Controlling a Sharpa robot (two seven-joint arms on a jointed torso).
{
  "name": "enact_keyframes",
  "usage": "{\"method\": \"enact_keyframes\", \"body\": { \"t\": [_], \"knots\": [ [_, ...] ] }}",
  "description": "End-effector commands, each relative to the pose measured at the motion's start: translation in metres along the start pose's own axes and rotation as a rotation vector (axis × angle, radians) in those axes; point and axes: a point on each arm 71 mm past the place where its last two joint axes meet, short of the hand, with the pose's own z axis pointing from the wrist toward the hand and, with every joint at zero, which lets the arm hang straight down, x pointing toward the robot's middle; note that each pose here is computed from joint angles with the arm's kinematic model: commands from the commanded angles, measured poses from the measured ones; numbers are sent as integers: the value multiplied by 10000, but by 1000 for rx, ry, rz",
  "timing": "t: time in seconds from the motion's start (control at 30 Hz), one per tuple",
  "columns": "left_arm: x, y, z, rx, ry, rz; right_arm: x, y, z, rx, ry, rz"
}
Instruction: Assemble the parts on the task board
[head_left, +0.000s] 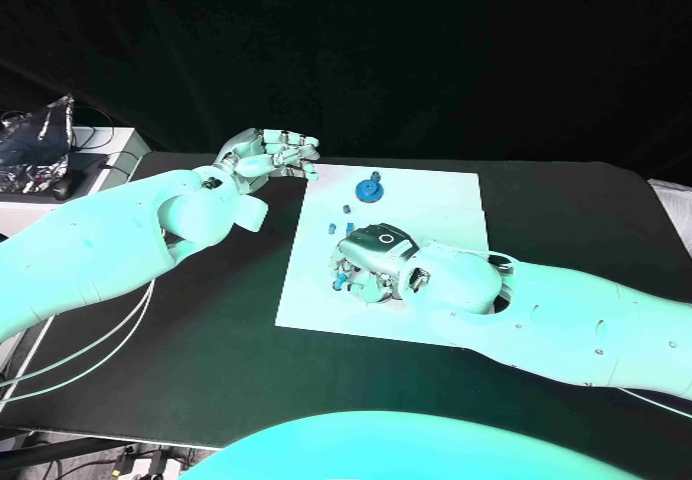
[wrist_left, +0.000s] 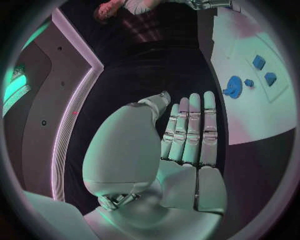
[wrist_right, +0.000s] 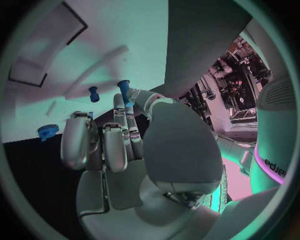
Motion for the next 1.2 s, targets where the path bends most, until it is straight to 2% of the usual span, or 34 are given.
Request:
{"method": "enact_keyframes", "body": {
  "t": [0.03, 0.5, 0.67, 0.83, 0.93, 0.97, 1.07, 1.2],
  "knots": [
    [28, -7, 4, 6, 16, -10, 45, 22, -4, -22, 22, -3],
    [23, -3, 8, 6, 12, -9, -10, -11, -79, -19, -60, 26],
    [22, 2, 11, 5, 13, -10, -53, -48, -182, -14, -103, 41],
    [10, 23, 6, 0, 9, -10, -163, -141, -325, 4, -174, 87],
    [6, 38, 3, -3, 8, -12, -279, -295, -442, 43, -213, 167],
    [6, 49, 0, -4, 8, -14, -331, -402, -497, 67, -208, 215],
    [8, 82, -10, -9, 8, -18, -421, -672, -629, 120, -161, 302],
    [4, 113, -21, -11, 5, -20, -483, -1027, -832, 237, -110, 430]
  ]
}}
